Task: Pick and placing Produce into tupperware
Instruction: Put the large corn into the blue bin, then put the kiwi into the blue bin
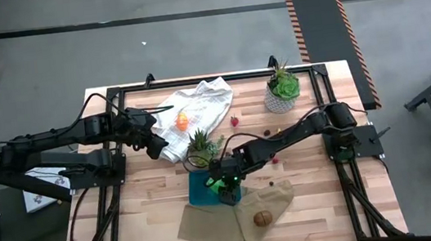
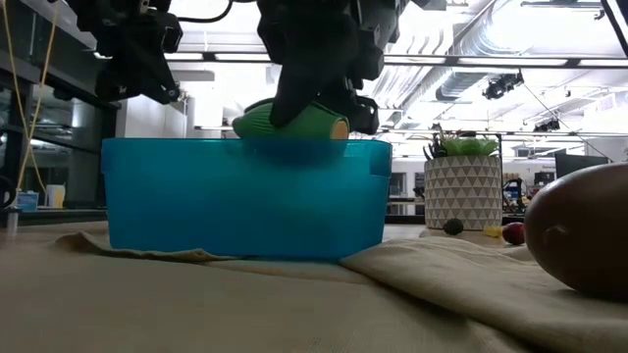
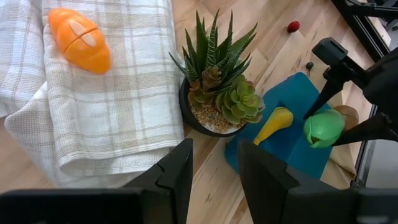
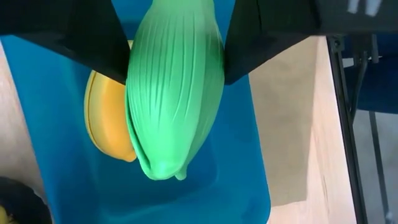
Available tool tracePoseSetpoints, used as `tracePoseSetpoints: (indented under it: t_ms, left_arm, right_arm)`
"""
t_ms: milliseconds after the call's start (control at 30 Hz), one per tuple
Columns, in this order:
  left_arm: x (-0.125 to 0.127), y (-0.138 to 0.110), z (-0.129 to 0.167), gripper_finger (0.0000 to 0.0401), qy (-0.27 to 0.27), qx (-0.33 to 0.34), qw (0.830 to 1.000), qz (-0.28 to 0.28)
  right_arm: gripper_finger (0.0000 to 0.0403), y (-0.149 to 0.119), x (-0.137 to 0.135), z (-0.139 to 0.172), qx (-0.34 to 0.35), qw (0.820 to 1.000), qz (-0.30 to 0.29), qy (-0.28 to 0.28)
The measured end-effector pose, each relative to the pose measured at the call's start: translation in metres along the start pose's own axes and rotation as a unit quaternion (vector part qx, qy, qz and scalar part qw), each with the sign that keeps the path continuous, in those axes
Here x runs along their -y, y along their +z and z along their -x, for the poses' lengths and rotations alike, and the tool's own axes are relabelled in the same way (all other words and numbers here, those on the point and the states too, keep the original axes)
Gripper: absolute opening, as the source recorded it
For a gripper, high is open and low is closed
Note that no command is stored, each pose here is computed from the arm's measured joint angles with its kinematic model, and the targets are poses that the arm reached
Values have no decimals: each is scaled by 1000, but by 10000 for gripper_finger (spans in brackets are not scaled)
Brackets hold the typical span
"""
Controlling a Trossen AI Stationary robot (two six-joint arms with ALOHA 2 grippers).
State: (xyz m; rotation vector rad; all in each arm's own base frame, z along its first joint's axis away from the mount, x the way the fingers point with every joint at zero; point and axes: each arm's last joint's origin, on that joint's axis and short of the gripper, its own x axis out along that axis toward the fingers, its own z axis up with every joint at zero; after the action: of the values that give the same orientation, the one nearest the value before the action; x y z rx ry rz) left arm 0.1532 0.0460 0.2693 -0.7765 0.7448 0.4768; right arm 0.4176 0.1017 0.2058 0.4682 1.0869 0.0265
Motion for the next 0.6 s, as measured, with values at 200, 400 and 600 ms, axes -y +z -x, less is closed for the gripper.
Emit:
tracePoseSetpoints:
  t_ms: [200,400,600]
  left_arm:
    - [0,0,0,115,0,0,1000,0]
    - [0,0,0,115,0,0,1000,0]
    - [0,0,0,115,0,0,1000,0]
  right_arm:
    - [245,0,0,0,5,1000,-5,-8]
    - [238,0,0,0,5,1000,-10,-8]
    - [235,1,-1,9,13,1000,-15,-11]
